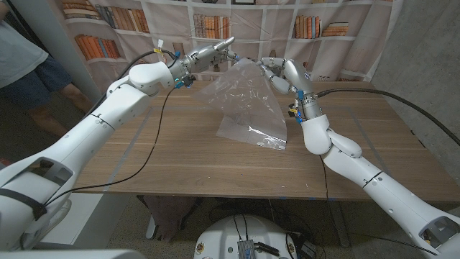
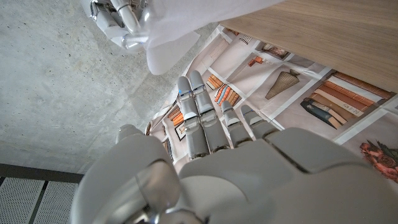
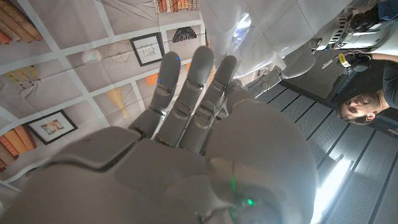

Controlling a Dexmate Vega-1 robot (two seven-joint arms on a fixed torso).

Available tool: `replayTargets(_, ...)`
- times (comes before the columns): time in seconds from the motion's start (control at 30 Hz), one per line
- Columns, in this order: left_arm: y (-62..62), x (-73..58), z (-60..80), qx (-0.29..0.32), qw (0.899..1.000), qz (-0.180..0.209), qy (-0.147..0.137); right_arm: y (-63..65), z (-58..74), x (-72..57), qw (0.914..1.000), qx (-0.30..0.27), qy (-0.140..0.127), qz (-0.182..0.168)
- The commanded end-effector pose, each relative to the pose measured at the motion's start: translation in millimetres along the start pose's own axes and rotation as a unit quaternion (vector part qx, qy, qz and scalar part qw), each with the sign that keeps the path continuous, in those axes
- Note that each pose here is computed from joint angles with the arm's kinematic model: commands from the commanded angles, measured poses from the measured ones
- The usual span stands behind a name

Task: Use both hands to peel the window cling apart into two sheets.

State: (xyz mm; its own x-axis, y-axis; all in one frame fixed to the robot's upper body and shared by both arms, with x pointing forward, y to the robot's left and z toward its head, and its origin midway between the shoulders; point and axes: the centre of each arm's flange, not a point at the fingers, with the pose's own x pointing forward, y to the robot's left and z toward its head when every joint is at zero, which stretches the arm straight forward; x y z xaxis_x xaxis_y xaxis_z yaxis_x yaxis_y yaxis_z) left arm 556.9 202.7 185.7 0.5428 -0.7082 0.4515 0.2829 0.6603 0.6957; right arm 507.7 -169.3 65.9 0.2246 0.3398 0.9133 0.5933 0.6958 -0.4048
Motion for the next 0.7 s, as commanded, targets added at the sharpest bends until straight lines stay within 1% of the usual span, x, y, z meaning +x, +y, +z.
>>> replayTargets(0.03, -2.1, 2.9, -3.3, -0.005, 1.0, -0.008, 0.001, 2.8, -3.7, -0.2, 1.0, -0.003, 0.007, 0.003)
replayTargets(0.13, -1.5, 3.6, -5.5, -0.005, 1.0, -0.009, 0.007, 3.0, -4.4, 0.2, 1.0, -0.003, 0.008, 0.003)
replayTargets(0.3, -1.8, 4.6, -5.9, -0.007, 1.0, -0.01, 0.004, 2.7, -4.1, 0.6, 1.0, -0.002, 0.007, 0.003)
replayTargets(0.4, -3.2, 7.9, -7.7, -0.014, 1.0, -0.014, 0.002, 3.2, -2.6, 0.8, 1.0, -0.002, 0.004, 0.004)
replayTargets(0.47, -3.9, 10.0, -7.2, -0.01, 1.0, -0.024, 0.004, 3.3, -2.3, 0.9, 1.0, -0.003, 0.004, 0.004)
replayTargets(0.6, -7.2, 13.7, -8.9, -0.017, 1.0, -0.025, 0.003, 3.0, -2.1, 1.6, 1.0, -0.001, 0.003, 0.004)
replayTargets(0.67, -8.0, 17.7, -7.8, -0.008, 0.999, -0.042, 0.007, 3.3, -1.5, 2.2, 1.0, -0.002, 0.001, 0.005)
replayTargets(0.7, -8.8, 17.3, -6.7, -0.006, 0.999, -0.038, 0.005, 3.6, -1.2, 2.6, 1.0, -0.001, 0.0, 0.005)
